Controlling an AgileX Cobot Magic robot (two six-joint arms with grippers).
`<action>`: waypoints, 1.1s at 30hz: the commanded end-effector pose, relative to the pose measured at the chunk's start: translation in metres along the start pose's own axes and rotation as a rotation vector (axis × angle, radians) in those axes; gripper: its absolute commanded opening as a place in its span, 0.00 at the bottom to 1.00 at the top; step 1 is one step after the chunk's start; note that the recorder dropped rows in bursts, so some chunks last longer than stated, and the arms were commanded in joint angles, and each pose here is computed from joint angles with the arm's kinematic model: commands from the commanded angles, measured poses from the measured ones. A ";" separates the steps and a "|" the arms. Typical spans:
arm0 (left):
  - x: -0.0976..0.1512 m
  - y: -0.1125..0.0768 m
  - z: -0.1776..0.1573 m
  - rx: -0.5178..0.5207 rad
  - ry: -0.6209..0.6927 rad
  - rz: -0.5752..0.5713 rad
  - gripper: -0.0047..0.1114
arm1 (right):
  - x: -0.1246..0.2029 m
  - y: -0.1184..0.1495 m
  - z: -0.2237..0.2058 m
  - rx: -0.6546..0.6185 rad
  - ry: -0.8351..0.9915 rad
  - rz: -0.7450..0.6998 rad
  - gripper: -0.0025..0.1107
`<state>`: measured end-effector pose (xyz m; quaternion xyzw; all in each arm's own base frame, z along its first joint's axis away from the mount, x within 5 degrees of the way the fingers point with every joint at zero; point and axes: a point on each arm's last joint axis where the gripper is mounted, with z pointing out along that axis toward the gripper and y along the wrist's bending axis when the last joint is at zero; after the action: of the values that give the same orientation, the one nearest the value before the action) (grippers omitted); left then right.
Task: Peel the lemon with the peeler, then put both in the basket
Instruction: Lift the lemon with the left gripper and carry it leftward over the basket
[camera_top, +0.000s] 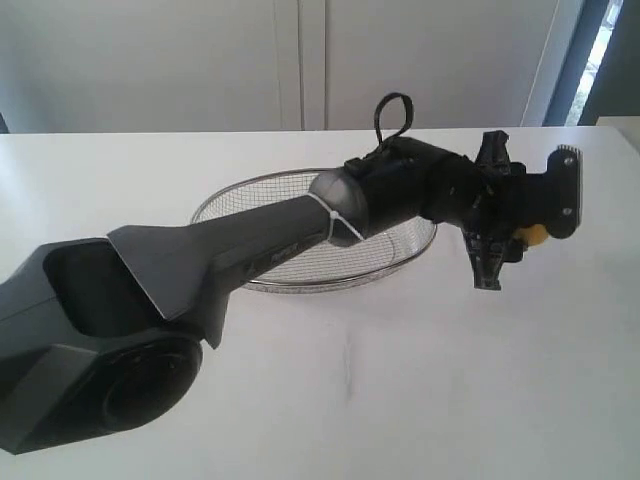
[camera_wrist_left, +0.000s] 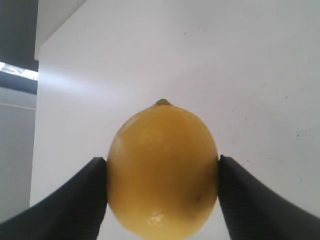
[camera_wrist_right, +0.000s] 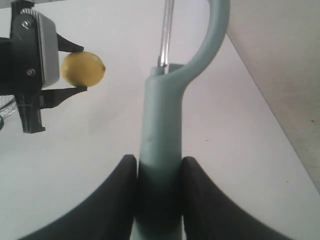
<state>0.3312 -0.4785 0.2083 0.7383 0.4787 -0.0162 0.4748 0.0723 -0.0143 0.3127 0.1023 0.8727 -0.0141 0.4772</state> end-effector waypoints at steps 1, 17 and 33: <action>-0.007 0.017 -0.032 0.019 0.124 -0.140 0.04 | -0.002 -0.003 -0.001 0.020 -0.033 0.003 0.02; -0.023 0.032 -0.114 0.290 0.260 -0.275 0.04 | -0.001 -0.018 -0.012 -0.021 -0.091 0.065 0.02; 0.004 0.067 -0.185 0.462 0.219 -0.486 0.04 | 0.011 -0.026 -0.012 -0.050 -0.090 0.085 0.02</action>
<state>0.3121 -0.3652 0.3358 0.6882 0.6684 -0.1365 0.2472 0.0519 -0.0355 0.3086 0.1261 0.8489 0.0271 0.5126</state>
